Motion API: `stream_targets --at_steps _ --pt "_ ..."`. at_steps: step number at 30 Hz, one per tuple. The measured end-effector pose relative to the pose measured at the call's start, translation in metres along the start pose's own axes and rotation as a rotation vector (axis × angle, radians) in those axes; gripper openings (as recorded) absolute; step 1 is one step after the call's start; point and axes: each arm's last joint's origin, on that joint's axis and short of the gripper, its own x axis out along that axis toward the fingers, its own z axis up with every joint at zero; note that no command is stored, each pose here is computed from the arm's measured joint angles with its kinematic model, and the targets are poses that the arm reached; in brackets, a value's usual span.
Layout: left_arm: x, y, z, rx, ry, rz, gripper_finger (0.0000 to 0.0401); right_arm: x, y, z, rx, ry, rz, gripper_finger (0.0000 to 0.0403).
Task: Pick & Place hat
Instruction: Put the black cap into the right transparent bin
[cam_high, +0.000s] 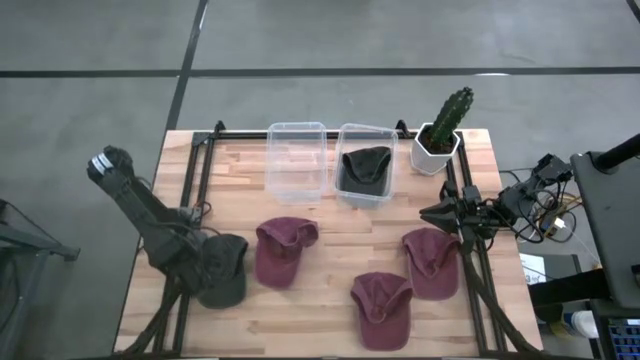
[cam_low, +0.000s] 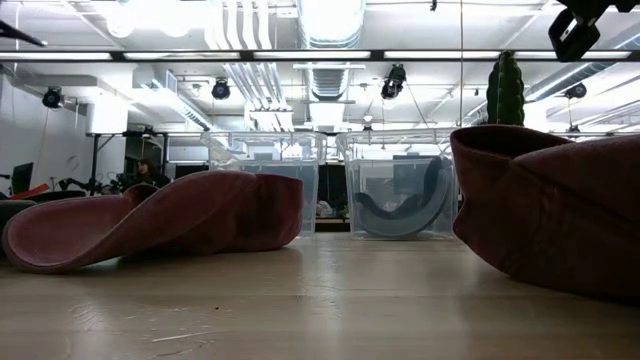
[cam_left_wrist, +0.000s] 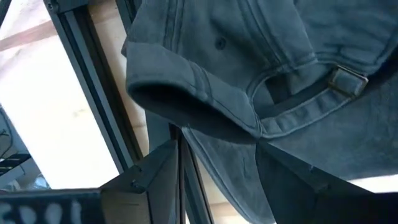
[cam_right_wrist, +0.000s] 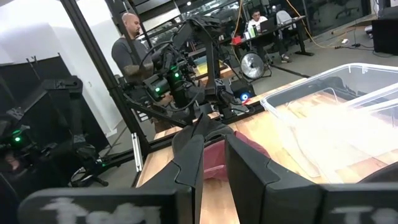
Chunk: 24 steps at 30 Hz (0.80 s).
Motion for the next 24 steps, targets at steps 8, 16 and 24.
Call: stream_targets --at_steps 8,16,24 --pt "0.015 0.008 0.009 -0.011 0.054 -0.064 0.0208 0.0 0.0 0.0 0.0 0.0 0.0 0.0061" --pt "0.031 0.007 0.011 -0.011 0.091 -0.106 0.0208 0.0 0.0 0.0 0.001 -0.001 0.0 0.0061" --pt "0.038 0.007 0.012 -0.033 0.097 -0.111 0.0153 0.0 0.0 0.0 0.001 -0.001 -0.001 0.0061"
